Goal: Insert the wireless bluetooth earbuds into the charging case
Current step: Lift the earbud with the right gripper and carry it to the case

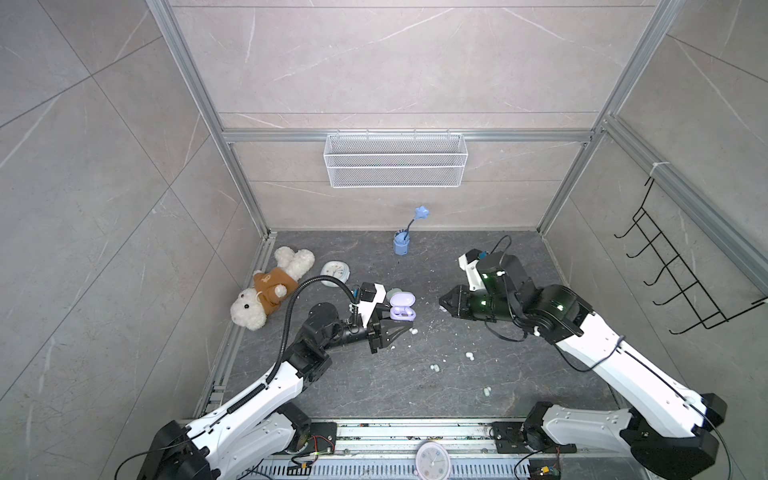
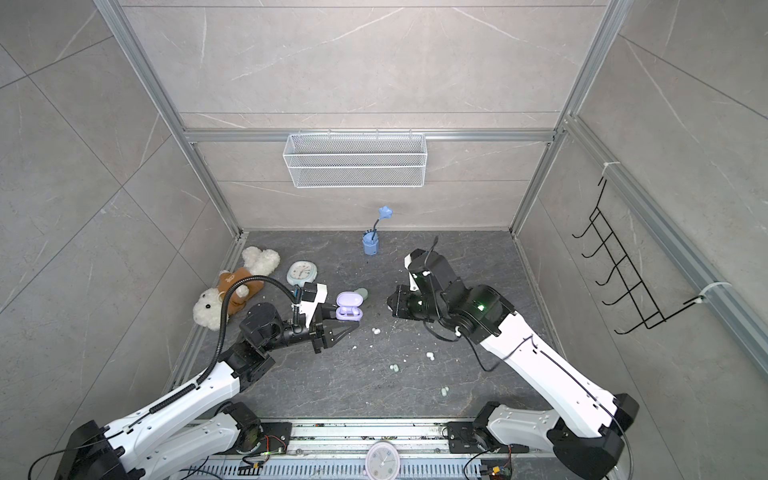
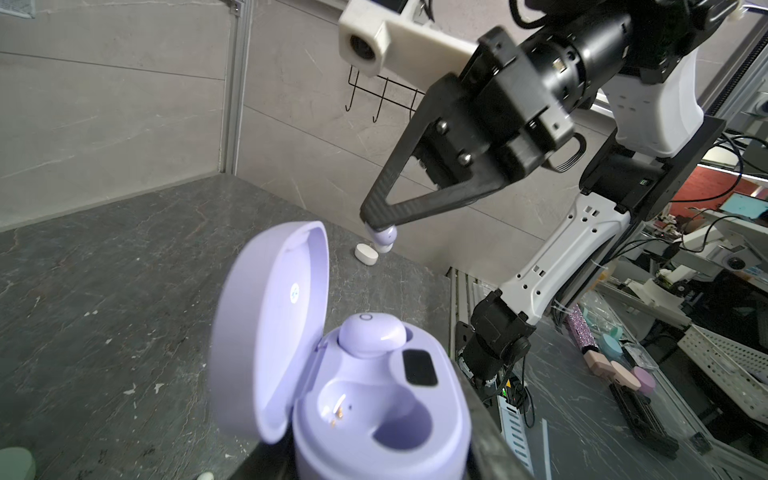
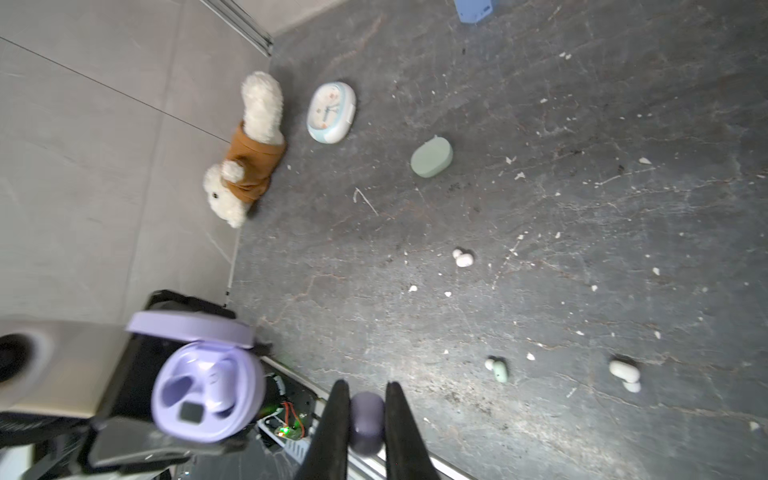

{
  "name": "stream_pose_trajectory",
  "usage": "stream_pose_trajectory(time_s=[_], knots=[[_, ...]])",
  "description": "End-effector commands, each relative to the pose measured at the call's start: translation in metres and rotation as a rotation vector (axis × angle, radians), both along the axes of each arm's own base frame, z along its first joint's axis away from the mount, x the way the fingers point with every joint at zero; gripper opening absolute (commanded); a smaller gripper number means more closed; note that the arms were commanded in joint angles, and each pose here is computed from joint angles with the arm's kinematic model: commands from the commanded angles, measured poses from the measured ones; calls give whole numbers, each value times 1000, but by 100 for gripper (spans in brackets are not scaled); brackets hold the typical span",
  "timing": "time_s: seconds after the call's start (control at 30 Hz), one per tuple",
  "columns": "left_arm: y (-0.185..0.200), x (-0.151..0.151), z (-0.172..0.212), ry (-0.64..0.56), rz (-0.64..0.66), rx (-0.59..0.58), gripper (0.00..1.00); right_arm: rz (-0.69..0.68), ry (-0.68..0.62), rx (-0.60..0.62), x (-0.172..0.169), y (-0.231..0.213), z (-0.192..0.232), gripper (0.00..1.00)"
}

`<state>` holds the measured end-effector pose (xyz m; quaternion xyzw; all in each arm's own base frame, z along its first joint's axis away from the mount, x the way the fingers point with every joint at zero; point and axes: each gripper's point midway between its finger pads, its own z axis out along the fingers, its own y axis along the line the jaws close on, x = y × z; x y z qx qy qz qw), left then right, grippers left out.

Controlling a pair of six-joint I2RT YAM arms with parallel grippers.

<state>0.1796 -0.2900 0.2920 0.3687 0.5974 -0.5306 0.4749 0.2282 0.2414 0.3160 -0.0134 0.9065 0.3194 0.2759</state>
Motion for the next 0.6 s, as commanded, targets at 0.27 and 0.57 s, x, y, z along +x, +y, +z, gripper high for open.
stream_pose_trajectory(time_s=[0.27,0.57], knots=[[-33,6,52,-209,-106,-129,25,67,-74,294,-21,13,74,16],[-55,5,57,-242,-169,-160,26,78,-80,370,-18,22,83,16]])
